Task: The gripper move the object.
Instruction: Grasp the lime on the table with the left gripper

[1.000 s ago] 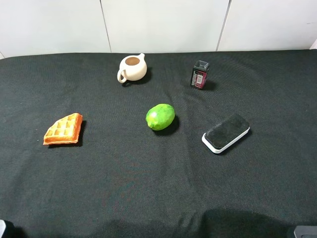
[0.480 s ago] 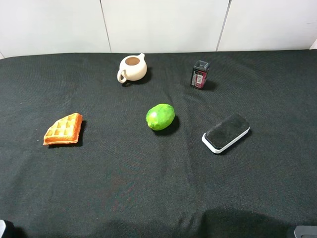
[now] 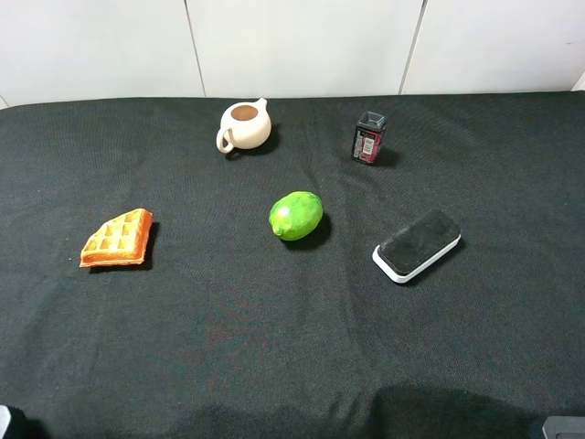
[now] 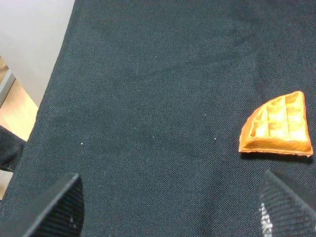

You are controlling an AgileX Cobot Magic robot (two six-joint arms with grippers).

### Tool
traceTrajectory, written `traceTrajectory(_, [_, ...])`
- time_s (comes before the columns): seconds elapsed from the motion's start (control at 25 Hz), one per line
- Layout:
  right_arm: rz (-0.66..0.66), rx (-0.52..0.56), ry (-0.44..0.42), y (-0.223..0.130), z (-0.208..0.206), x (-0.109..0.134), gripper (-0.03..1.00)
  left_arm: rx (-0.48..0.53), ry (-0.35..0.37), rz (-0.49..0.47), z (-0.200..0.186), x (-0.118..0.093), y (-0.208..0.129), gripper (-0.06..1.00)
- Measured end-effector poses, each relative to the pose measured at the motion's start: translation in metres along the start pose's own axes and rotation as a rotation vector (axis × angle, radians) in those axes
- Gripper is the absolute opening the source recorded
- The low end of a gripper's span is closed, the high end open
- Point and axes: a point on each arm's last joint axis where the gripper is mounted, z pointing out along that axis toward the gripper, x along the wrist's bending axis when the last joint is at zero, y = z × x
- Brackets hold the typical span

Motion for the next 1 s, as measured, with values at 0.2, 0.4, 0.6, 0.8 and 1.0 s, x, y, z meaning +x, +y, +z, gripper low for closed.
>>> traceTrajectory(0.2, [0.0, 0.0, 0.0, 0.0, 0.0, 0.0, 0.66, 0.0, 0.0, 0.0, 0.0, 0.0, 0.0, 0.71])
traceTrajectory(0.4, [0.0, 0.0, 0.0, 0.0, 0.0, 0.0, 0.66, 0.0, 0.0, 0.0, 0.0, 0.0, 0.0, 0.71])
traceTrajectory(0.6, [0.0, 0.0, 0.0, 0.0, 0.0, 0.0, 0.66, 0.001, 0.0, 0.0, 0.0, 0.0, 0.0, 0.71])
traceTrajectory(0.8, [0.0, 0.0, 0.0, 0.0, 0.0, 0.0, 0.66, 0.099, 0.005, 0.016, 0.011, -0.002, 0.009, 0.71])
traceTrajectory(1.0, [0.0, 0.0, 0.0, 0.0, 0.0, 0.0, 0.66, 0.221, 0.009, 0.04, 0.029, -0.006, 0.027, 0.71])
